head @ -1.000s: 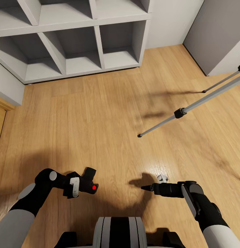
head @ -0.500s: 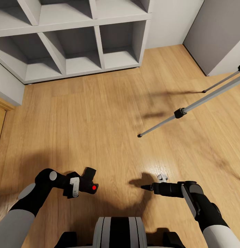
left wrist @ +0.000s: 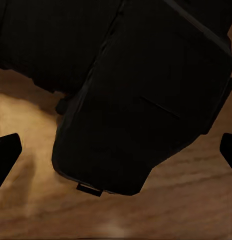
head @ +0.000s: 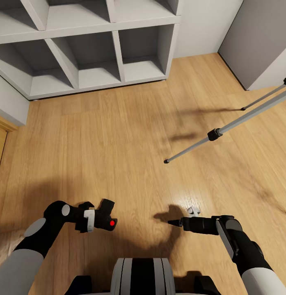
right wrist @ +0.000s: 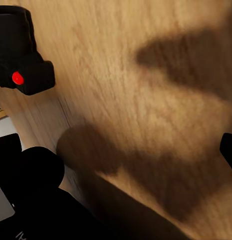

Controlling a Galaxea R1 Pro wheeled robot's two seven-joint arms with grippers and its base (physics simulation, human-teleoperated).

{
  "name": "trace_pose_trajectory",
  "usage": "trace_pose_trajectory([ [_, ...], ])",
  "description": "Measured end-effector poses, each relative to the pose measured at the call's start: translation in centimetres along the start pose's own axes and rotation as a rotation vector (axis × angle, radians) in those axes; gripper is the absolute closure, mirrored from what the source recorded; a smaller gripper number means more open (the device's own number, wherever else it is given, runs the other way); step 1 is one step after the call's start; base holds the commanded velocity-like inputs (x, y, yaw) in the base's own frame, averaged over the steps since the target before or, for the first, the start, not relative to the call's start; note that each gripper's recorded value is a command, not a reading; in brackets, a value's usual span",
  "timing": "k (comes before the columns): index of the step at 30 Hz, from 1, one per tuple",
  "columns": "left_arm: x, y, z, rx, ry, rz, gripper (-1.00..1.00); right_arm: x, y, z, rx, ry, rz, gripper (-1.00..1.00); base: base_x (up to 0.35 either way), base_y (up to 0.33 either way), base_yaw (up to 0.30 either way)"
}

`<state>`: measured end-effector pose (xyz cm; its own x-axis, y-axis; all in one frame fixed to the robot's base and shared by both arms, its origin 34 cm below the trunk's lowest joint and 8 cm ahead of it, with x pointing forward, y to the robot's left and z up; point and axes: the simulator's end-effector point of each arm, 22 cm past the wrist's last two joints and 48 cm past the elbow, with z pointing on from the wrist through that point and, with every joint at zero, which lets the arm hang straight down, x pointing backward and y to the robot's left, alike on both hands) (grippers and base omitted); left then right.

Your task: Attach the digital camera to the camera tripod in the bedroom.

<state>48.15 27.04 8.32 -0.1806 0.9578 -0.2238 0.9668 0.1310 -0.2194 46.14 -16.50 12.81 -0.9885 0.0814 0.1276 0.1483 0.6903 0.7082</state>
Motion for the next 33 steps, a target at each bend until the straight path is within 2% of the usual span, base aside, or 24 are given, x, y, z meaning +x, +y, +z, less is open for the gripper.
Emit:
trace_pose_trajectory([
  [10, -0.3, -0.2, 0.7, -0.006, 0.018, 0.012, -1.0, 0.0, 0.0, 0.0, -0.002, 0.0, 0.0, -1.0, 0.0, 0.0, 0.0],
  [24, -2.1, -0.6, 1.5, 0.0, -0.009, 0.012, -1.0, 0.0, 0.1, 0.0, -0.006, -0.001, 0.0, -1.0, 0.0, 0.0, 0.0],
  [29, -1.7, 0.0, 2.1, -0.047, 0.0, 0.0, -1.0, 0.0, 0.2, 0.0, -0.008, -0.001, 0.0, -1.0, 0.0, 0.0, 0.0],
  [33, -1.3, -0.3, 2.7, -0.057, 0.013, -0.003, -1.0, 0.0, 0.2, 0.0, -0.008, -0.001, 0.0, -1.0, 0.0, 0.0, 0.0],
])
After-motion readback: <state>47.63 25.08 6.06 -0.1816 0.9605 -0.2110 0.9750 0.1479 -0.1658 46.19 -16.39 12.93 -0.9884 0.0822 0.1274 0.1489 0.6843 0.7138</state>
